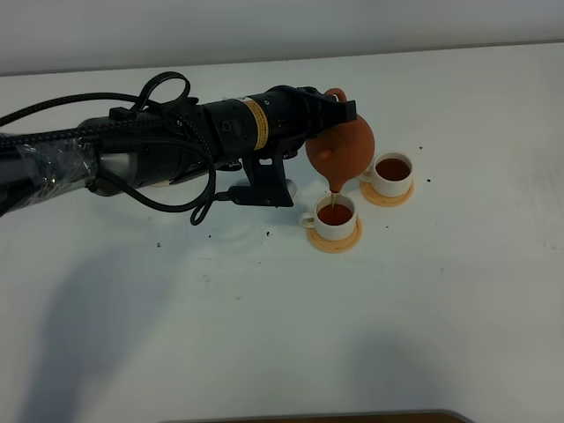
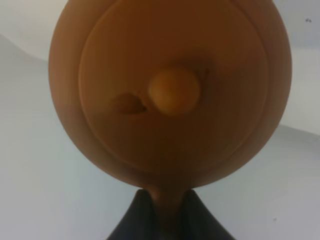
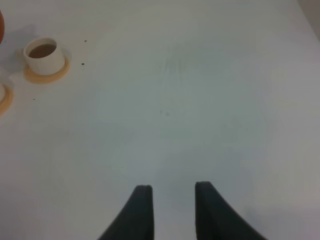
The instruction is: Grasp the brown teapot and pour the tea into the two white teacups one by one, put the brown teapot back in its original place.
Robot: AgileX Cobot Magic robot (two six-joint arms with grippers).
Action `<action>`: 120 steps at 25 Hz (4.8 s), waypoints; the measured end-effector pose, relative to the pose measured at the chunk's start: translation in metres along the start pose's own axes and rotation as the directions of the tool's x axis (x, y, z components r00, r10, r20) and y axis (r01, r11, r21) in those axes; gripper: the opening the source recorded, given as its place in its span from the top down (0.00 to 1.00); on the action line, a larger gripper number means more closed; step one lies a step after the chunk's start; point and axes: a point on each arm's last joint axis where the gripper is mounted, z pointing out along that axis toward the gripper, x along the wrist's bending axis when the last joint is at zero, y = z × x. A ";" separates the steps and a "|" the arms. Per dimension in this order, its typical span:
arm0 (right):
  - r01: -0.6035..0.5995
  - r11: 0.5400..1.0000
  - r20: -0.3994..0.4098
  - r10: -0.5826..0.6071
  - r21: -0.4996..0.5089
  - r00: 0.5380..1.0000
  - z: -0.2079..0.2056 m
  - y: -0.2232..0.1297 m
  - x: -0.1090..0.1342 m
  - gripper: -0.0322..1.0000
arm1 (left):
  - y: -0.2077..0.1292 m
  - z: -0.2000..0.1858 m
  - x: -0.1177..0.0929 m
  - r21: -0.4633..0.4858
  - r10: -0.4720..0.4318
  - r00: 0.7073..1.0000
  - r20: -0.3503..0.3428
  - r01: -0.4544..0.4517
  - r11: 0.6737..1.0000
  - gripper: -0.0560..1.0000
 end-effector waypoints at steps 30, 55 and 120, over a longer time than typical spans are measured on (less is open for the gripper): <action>0.000 1.000 0.000 0.000 0.000 1.000 0.000 0.000 0.000 0.74 | -0.001 0.000 0.005 0.017 0.081 0.995 -0.052 -0.080 0.997 0.81; 0.000 1.000 0.000 0.000 0.000 1.000 0.000 0.000 0.000 0.74 | -0.001 0.000 0.007 0.026 0.164 0.984 -0.071 -0.163 0.986 0.81; 0.000 1.000 0.000 0.000 0.000 1.000 0.000 0.000 0.000 0.74 | 0.030 -0.060 -0.044 0.648 -0.859 -0.390 0.331 0.756 -0.093 0.81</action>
